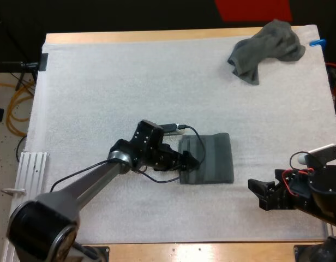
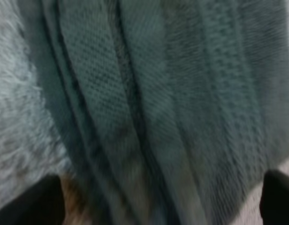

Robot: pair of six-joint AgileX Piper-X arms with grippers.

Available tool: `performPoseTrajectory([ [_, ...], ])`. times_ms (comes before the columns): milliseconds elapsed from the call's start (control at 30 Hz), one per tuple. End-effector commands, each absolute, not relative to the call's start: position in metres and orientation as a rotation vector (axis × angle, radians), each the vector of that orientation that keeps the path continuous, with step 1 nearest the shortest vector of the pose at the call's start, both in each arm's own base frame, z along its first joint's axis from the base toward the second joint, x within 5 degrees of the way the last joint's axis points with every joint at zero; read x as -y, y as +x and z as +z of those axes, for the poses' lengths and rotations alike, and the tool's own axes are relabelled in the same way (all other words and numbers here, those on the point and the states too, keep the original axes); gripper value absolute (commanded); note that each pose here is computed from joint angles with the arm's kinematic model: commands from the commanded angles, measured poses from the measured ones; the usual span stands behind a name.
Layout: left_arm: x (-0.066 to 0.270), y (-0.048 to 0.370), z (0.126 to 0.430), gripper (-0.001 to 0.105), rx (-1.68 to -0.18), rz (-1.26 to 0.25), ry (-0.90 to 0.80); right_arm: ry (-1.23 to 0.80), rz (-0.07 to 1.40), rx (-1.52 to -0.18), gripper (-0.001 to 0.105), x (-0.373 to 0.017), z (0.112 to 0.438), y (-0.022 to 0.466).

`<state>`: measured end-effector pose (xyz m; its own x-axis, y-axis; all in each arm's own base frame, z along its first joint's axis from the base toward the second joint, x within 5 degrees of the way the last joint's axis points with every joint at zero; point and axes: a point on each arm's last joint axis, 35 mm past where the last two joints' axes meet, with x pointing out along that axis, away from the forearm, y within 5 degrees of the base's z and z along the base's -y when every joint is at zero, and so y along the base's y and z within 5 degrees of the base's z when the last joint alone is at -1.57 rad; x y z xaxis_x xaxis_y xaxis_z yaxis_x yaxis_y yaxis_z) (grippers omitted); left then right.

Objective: Pick towel from pile fold and stack

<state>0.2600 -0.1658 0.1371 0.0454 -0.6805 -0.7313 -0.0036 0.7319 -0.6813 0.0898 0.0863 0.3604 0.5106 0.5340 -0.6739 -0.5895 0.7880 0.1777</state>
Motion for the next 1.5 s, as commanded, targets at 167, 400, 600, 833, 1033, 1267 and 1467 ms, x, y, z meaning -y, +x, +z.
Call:
performPoseTrajectory([
  [167,0.17,0.262,0.123,0.081,-1.491,-0.533,-0.655,-0.089,0.676,-0.78,0.071,-0.085,0.361,0.089],
  [400,0.192,0.255,0.125,0.081,-1.544,-0.587,-0.707,-0.112,0.67,-0.769,0.071,-0.085,0.361,0.089],
  [600,0.21,0.25,0.127,0.078,-1.532,-0.607,-0.654,-0.111,0.67,-0.769,0.071,-0.085,0.361,0.089],
  [833,0.209,0.251,0.126,0.038,-1.522,-0.61,-0.646,-0.111,0.67,-0.769,0.071,-0.085,0.361,0.089],
  [1033,0.203,0.251,0.139,0.0,-1.445,-0.662,-0.544,-0.108,0.668,-0.77,0.071,-0.085,0.361,0.089],
  [1267,0.146,0.263,0.157,0.0,-1.427,-0.51,-0.41,-0.108,0.668,-0.77,0.071,-0.085,0.361,0.089],
  [1467,0.069,0.271,0.159,0.0,-1.512,-0.275,-0.249,-0.108,0.668,-0.77,0.071,-0.085,0.361,0.089],
])
